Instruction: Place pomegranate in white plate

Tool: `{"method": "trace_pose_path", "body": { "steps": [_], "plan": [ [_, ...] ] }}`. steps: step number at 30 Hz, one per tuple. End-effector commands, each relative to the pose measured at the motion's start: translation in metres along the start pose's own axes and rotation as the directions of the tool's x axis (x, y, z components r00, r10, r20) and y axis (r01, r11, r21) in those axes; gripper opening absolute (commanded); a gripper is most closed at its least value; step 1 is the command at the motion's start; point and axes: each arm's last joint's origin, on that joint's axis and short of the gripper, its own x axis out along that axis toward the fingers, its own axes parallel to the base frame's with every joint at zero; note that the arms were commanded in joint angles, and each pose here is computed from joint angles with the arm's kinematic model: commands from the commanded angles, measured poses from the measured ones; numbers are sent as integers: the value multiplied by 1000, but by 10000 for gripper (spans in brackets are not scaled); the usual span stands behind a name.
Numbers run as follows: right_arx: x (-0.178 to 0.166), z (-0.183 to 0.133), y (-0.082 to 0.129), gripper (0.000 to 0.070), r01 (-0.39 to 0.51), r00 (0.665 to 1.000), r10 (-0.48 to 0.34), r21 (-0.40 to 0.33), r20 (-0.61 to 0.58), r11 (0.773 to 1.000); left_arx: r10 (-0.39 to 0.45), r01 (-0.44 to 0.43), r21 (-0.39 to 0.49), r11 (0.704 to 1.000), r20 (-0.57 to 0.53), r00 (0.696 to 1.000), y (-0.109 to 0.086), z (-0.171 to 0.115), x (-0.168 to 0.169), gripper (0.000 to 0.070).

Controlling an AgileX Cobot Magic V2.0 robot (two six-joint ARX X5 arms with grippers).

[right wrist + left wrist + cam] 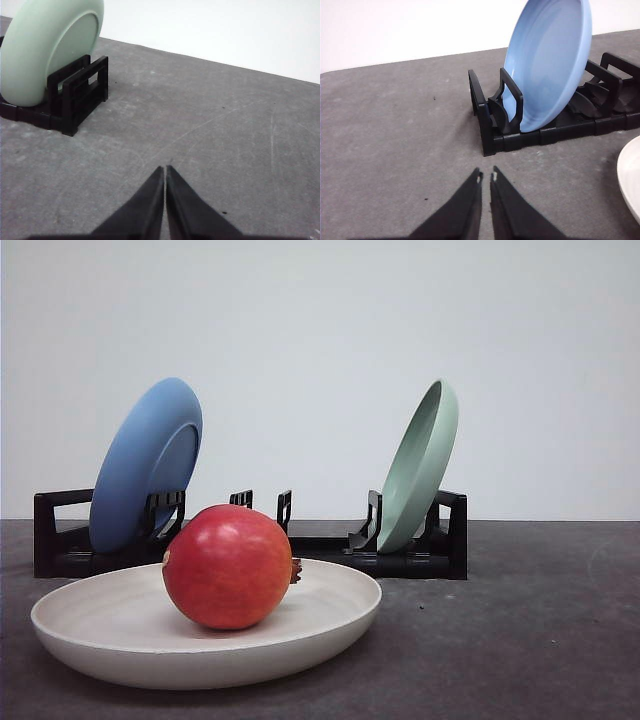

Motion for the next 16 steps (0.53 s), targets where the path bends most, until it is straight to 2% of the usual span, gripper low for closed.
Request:
{"method": "trace_pose_path", "body": {
  "steps": [1,16],
  "plan": [
    [0,-1,0,0,1,1000,-1,10,-1,1000,-1,1,-4,1000,-11,1000,0,-4,1,11],
    [0,-1,0,0,1,1000,-1,10,-1,1000,-1,1,-4,1000,-11,1000,0,-4,1,11]
  ]
}}
